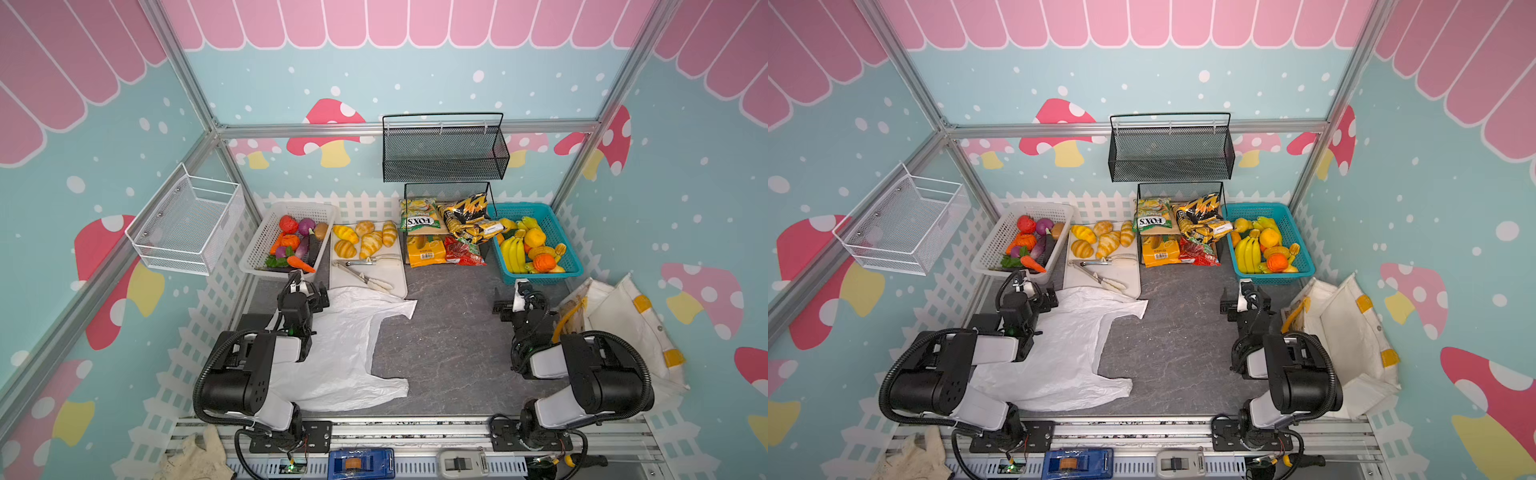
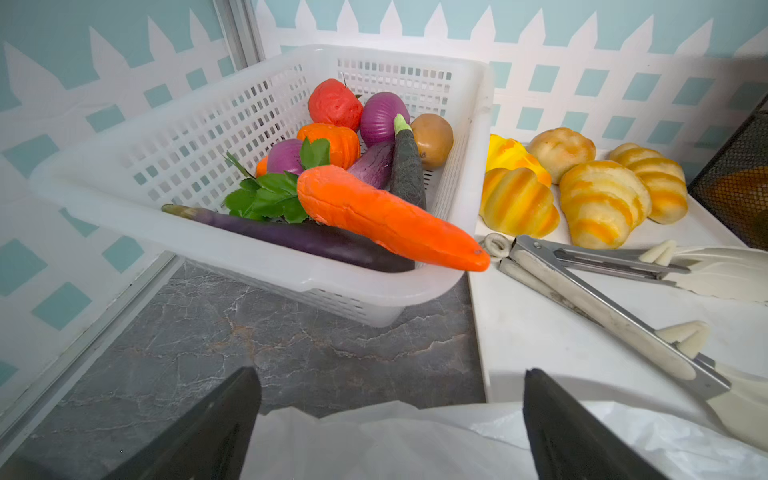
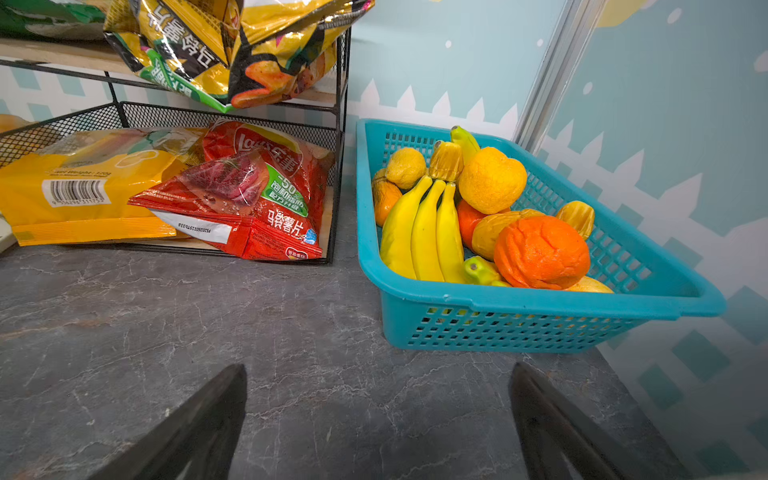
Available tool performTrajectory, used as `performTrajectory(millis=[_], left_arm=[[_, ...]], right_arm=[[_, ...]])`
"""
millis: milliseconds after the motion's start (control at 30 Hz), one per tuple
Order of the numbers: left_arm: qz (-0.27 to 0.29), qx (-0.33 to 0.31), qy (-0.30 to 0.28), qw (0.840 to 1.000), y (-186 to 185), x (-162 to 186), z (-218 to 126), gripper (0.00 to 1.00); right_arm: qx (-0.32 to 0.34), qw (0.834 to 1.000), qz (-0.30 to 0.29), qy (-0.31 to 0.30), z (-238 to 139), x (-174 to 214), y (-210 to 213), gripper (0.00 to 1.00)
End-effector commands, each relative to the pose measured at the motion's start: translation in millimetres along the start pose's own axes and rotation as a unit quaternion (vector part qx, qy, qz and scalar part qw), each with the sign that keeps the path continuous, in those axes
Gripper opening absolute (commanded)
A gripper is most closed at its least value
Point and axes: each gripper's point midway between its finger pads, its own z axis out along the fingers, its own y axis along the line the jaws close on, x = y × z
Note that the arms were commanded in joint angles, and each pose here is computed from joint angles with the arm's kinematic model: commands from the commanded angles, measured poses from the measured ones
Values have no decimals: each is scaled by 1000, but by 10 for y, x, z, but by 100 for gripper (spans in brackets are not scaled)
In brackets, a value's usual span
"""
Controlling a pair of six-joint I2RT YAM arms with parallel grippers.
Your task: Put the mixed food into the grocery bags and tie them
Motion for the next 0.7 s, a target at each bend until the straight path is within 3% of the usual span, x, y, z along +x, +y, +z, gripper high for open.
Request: performTrajectory(millis=[0, 667], left_arm=[[3, 4, -15, 1000, -16, -113, 26, 100], [9, 19, -13, 1000, -72, -115, 33, 100]], right_arm=[[-3, 1000, -9, -12, 28, -68, 7, 99], [-34, 999, -21, -14, 37, -78, 111, 99]])
